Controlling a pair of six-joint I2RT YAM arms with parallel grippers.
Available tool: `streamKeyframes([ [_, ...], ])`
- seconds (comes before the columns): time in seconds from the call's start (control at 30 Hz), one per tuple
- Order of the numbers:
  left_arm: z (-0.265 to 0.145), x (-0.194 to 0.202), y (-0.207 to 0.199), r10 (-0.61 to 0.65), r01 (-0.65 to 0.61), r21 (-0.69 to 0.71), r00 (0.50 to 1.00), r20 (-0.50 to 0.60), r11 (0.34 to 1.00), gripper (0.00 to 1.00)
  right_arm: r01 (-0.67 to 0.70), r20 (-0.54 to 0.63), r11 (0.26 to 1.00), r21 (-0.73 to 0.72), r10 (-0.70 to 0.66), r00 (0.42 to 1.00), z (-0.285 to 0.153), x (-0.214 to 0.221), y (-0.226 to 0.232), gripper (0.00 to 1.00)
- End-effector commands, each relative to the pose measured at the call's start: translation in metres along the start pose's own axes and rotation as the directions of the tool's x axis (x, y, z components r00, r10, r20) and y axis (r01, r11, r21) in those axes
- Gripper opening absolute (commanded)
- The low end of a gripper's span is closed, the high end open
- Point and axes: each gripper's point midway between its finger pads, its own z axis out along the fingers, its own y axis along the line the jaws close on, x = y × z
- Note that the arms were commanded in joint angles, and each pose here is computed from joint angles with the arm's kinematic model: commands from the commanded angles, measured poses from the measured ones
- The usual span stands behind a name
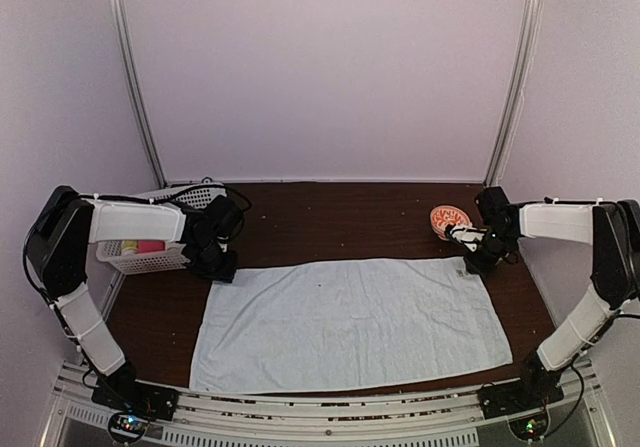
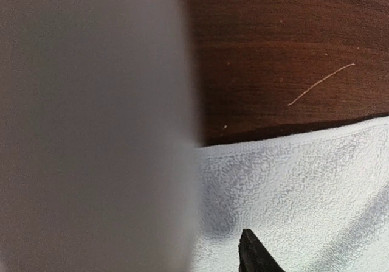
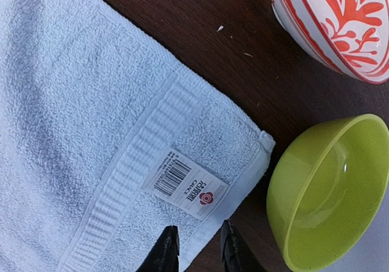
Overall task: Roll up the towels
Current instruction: Pick up the towel from the center of the board.
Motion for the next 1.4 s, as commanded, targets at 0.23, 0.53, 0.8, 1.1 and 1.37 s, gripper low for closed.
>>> streamKeyframes([
  [0.23, -0.001, -0.007, 0.003, -0.025, 0.030, -0.048, 0.996, 0.084, 0.998, 0.40, -0.007, 0.040, 1.000, -0.006, 0.008, 0.999, -0.010, -0.005, 0.001, 0.25],
  [0.53, -0.031, -0.002, 0.008, -0.161, 0.164, 0.005, 0.957, 0.241, 0.986, 0.44, -0.006, 0.054, 1.000, -0.015, 0.007, 0.999, -0.011, -0.007, 0.003, 0.26],
  [0.8, -0.018, -0.011, 0.025, -0.233, 0.242, 0.008, 0.927, 0.293, 0.970, 0.42, -0.004, 0.053, 0.999, -0.036, 0.006, 0.999, -0.009, -0.009, 0.005, 0.26],
  [1.1, 0.000, -0.026, 0.027, -0.245, 0.243, 0.046, 0.913, 0.326, 0.969, 0.37, -0.007, 0.042, 0.999, -0.032, 0.008, 0.999, -0.008, -0.003, 0.007, 0.26],
  [1.37, 0.016, -0.022, 0.028, -0.246, 0.250, 0.031, 0.912, 0.329, 0.968, 0.39, -0.010, 0.039, 0.999, -0.038, 0.012, 0.999, -0.007, -0.003, 0.008, 0.26],
])
